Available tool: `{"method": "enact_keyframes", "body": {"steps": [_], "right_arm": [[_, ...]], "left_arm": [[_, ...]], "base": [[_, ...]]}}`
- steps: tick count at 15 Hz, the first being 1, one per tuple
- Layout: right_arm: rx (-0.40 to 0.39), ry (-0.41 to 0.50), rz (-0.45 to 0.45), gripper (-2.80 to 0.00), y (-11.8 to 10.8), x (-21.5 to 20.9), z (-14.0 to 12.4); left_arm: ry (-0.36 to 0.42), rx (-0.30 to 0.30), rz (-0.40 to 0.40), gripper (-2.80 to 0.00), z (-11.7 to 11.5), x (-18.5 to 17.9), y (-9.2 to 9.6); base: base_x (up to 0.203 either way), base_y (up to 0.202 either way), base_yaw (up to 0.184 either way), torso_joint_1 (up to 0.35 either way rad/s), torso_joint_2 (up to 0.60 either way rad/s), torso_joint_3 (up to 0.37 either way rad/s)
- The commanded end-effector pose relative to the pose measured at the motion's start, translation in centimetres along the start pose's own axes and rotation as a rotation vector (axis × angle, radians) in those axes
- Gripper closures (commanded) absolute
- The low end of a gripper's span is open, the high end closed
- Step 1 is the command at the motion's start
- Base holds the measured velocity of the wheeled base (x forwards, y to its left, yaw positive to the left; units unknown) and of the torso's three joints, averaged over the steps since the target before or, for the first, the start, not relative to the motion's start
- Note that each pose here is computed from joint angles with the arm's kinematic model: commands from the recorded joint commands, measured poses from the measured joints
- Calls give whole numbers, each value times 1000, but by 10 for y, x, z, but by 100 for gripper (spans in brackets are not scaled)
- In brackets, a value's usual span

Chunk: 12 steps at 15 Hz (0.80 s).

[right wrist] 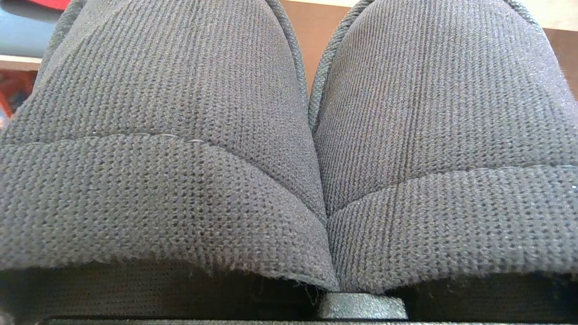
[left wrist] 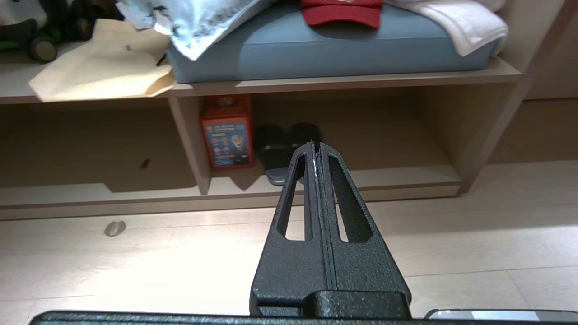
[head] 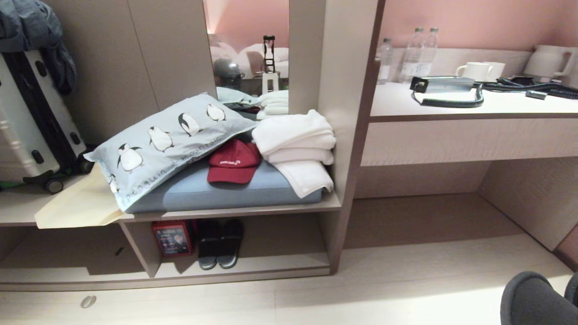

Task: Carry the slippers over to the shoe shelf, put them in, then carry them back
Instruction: Place the slippers on the floor

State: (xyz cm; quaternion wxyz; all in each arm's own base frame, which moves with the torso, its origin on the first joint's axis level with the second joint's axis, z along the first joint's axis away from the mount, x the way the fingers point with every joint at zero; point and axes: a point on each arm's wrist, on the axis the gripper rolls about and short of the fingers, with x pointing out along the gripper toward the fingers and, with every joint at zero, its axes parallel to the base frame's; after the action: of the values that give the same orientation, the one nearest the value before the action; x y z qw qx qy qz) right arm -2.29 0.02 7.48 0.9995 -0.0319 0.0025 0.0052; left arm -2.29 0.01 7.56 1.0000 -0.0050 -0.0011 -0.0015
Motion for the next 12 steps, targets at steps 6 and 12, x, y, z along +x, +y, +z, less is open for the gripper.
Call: {"method": "enact_keyframes", "body": {"steps": [6,12], "right_arm": [[-1,-1,0,0,0,0,0],[-1,-1,0,0,0,0,0]], "left_arm": [[2,-1,0,0,0,0,0],[1,-1,0,0,0,0,0]], "base": [[0,-196,1,2,2,4],[0,-196,1,3,5,2]]}}
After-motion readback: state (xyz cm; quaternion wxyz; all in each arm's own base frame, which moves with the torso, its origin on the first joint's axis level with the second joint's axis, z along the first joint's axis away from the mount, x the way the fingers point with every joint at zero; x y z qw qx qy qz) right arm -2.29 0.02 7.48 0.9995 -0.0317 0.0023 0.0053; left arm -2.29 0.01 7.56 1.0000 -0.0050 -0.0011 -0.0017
